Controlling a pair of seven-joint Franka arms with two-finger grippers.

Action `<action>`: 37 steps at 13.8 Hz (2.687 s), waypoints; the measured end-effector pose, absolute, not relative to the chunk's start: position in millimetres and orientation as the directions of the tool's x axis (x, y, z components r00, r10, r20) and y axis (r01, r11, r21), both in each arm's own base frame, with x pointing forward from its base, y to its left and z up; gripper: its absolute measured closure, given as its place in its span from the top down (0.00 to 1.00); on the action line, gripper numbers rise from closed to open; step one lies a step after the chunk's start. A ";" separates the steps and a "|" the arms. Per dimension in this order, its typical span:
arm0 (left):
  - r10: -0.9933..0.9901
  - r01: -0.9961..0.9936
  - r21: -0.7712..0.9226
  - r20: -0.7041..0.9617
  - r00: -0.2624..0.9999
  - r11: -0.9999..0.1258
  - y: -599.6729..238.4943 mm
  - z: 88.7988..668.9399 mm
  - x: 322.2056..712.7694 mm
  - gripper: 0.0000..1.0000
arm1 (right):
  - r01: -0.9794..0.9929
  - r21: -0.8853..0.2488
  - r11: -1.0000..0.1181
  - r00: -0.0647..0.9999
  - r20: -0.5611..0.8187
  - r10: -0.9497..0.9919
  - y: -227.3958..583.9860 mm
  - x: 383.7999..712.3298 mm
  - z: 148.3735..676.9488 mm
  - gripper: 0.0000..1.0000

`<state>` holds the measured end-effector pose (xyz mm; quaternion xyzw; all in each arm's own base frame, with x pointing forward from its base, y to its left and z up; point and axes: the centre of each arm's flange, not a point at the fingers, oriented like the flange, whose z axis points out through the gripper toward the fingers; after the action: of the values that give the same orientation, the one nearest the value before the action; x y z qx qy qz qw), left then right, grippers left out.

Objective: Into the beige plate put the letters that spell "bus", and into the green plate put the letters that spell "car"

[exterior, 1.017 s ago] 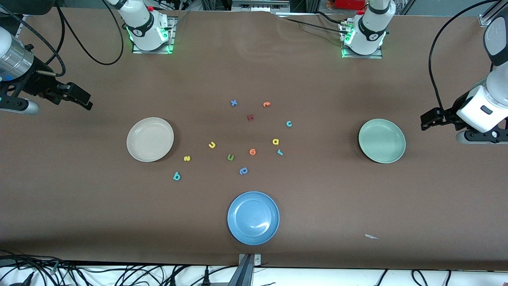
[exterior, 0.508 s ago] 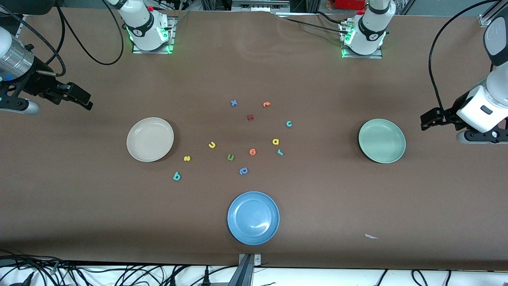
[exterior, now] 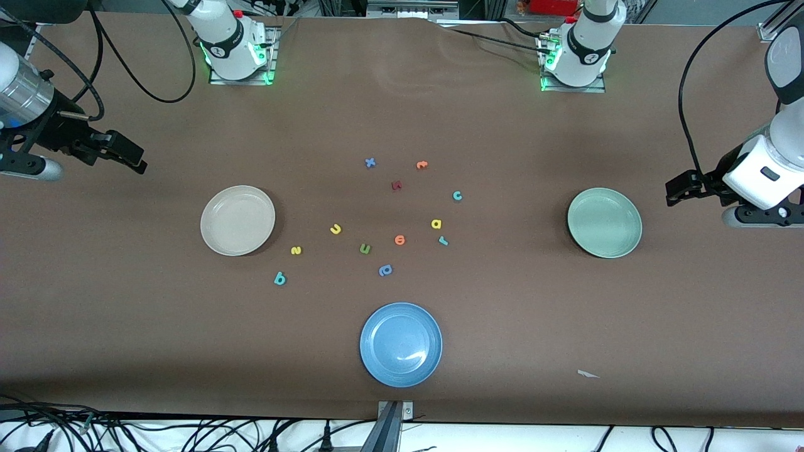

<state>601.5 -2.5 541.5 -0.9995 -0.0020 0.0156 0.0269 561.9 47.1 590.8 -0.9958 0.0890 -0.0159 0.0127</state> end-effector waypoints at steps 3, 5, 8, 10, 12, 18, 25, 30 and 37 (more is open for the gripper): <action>0.005 0.003 -0.054 -0.031 1.000 -0.999 -2.5 541.5 601.5 1.00 | -0.177 -0.028 -0.984 0.984 0.029 -0.178 47.1 561.9 590.8 1.00; 0.005 0.003 -0.054 -0.031 1.000 -0.999 -2.5 541.4 601.5 1.00 | -0.174 -0.028 -0.984 0.984 0.029 -0.175 48.8 561.7 590.8 1.00; 0.004 0.002 -0.054 -0.036 0.999 -0.999 -2.6 538.6 601.9 1.00 | -0.163 -0.028 -0.986 0.986 0.029 -0.163 55.1 561.1 590.8 1.00; 0.004 0.002 -0.053 -0.042 0.999 -0.999 -2.6 535.4 602.0 1.00 | -0.161 -0.028 -0.987 0.986 0.029 -0.162 56.0 561.0 590.8 1.00; 0.004 0.002 -0.053 -0.048 0.999 -0.999 -2.6 532.5 601.7 1.00 | -0.161 -0.028 -0.987 0.986 0.029 -0.162 56.1 561.0 590.8 1.00; 0.000 -0.004 -0.053 -0.062 0.998 -0.999 -5.4 527.4 601.7 1.00 | -0.156 -0.027 -0.987 0.987 0.027 -0.157 58.8 560.5 590.6 1.00; -0.005 -0.009 -0.053 -0.081 0.997 -0.999 -8.0 523.9 600.7 1.00 | -0.156 -0.027 -0.987 0.987 0.026 -0.157 58.9 560.3 590.5 1.00; 0.003 0.002 -0.010 -0.083 0.997 -1.000 -10.4 523.7 600.5 1.00 | -0.143 -0.027 -0.989 0.989 0.026 -0.144 66.5 559.5 590.5 1.00; 0.012 0.013 0.012 -0.084 0.996 -1.000 -8.6 523.6 600.5 1.00 | -0.143 -0.027 -0.989 0.989 0.026 -0.144 66.4 559.5 590.5 1.00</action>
<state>600.5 -8.6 523.6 -0.9991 -0.0061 0.0418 -0.0062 559.5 66.4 590.5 -0.9972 0.0719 -0.0138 0.0126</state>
